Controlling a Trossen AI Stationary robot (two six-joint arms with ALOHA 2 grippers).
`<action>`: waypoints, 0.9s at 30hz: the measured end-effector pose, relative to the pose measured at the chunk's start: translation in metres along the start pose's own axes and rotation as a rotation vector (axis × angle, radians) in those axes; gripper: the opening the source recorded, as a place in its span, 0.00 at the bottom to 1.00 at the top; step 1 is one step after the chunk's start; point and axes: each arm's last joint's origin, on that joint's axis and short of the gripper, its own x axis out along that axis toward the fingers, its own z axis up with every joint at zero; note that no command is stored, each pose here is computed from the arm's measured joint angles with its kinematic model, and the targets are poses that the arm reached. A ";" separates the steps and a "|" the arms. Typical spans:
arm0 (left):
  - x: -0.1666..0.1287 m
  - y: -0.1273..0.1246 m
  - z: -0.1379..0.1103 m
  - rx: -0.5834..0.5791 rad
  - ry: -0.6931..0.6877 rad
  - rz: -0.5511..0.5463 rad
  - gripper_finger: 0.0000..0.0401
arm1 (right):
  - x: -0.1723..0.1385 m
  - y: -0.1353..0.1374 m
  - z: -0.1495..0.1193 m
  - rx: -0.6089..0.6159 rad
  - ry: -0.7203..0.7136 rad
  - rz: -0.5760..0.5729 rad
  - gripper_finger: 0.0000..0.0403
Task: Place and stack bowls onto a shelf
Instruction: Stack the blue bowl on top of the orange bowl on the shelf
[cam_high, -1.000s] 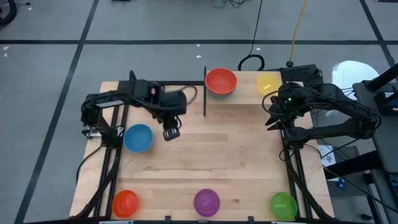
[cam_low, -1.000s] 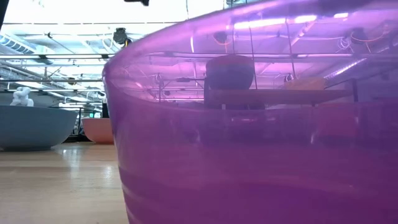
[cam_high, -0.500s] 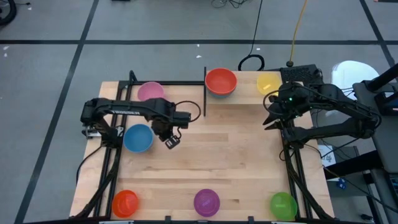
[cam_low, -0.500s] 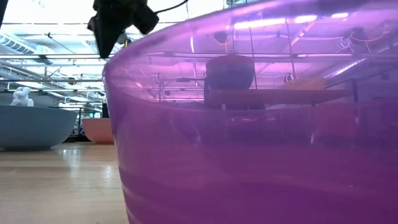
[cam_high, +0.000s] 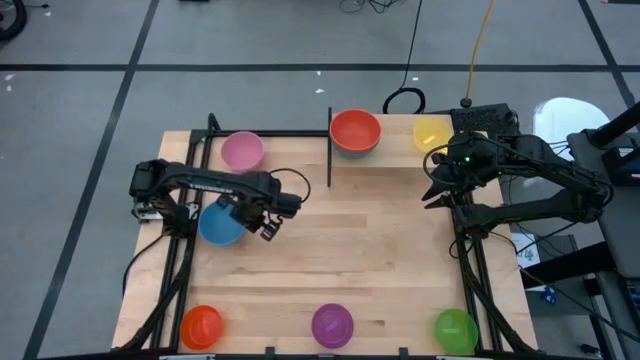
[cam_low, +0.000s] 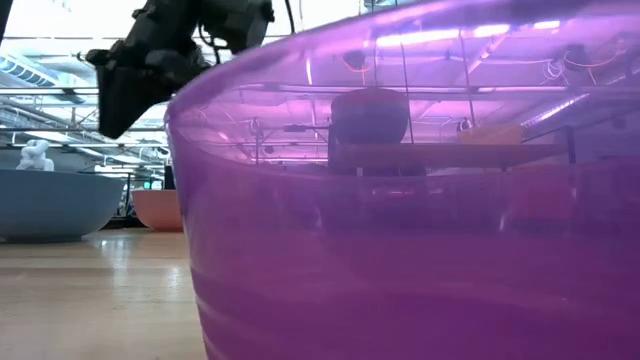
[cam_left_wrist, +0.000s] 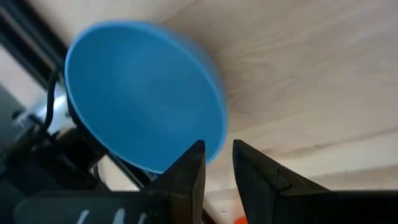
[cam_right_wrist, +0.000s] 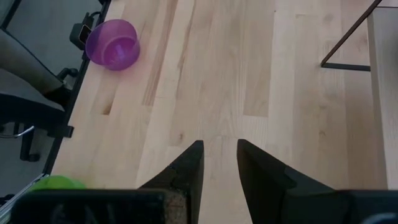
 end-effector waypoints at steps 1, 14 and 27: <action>0.003 0.000 0.000 -0.016 0.006 0.009 0.22 | 0.000 0.000 0.000 0.000 0.000 0.000 0.22; 0.022 -0.003 0.003 -0.101 0.041 -0.014 0.22 | 0.000 0.000 0.000 0.000 0.001 -0.002 0.22; 0.022 -0.007 0.006 -0.111 0.006 -0.061 0.22 | 0.000 -0.001 0.000 0.000 0.008 -0.028 0.22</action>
